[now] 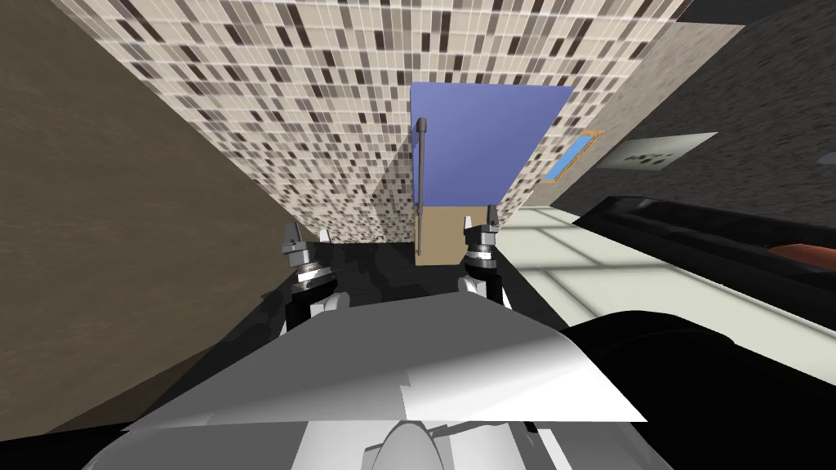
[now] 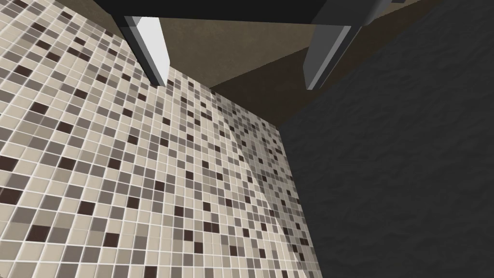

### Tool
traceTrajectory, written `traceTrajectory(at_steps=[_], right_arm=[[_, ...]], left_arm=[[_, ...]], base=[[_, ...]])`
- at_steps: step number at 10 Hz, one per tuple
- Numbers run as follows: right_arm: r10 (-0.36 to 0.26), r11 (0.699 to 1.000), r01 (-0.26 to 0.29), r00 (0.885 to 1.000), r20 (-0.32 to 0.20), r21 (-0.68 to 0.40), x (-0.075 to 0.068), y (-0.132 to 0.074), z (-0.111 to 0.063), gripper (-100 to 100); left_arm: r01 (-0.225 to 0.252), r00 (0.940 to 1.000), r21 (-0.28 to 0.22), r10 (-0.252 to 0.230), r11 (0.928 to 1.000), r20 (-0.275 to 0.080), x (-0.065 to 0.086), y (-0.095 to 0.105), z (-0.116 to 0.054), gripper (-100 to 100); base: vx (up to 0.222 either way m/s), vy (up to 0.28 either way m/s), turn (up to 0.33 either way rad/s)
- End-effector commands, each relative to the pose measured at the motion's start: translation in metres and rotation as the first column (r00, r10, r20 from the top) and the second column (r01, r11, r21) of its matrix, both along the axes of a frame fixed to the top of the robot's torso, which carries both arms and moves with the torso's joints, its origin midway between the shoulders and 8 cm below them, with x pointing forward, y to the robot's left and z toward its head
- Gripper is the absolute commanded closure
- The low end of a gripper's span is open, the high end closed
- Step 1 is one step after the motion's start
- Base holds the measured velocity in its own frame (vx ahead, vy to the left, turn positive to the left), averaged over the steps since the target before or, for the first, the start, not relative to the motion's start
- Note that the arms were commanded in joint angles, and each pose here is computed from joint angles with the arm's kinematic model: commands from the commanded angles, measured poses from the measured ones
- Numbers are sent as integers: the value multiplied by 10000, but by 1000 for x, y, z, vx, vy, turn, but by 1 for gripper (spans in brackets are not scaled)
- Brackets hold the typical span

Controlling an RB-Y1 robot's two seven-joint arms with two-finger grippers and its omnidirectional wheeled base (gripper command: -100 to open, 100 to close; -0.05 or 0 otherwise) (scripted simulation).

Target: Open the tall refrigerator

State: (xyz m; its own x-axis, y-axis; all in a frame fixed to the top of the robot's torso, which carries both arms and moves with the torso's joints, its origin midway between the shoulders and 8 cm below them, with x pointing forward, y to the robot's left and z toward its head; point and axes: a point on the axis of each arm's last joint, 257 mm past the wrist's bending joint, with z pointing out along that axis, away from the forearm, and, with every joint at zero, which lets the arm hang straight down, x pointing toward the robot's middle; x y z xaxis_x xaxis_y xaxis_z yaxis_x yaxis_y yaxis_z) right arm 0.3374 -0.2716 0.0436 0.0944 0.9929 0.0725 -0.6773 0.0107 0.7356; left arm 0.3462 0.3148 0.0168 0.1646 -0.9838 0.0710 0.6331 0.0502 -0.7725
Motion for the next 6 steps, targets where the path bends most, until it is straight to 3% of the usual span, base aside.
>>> traceTrajectory(at_steps=[1, 6], right_arm=[[0, 10000, 0, 10000, 0, 0, 0, 0, 0, 0], [0, 10000, 0, 10000, 3, -1, 0, 0, 0, 0]], left_arm=[[0, 10000, 0, 0, 10000, 0, 0, 0, 0, 0], [0, 10000, 1, 0, 10000, 3, 0, 0, 0, 0]], base=[[0, 0, 0], [0, 0, 0]])
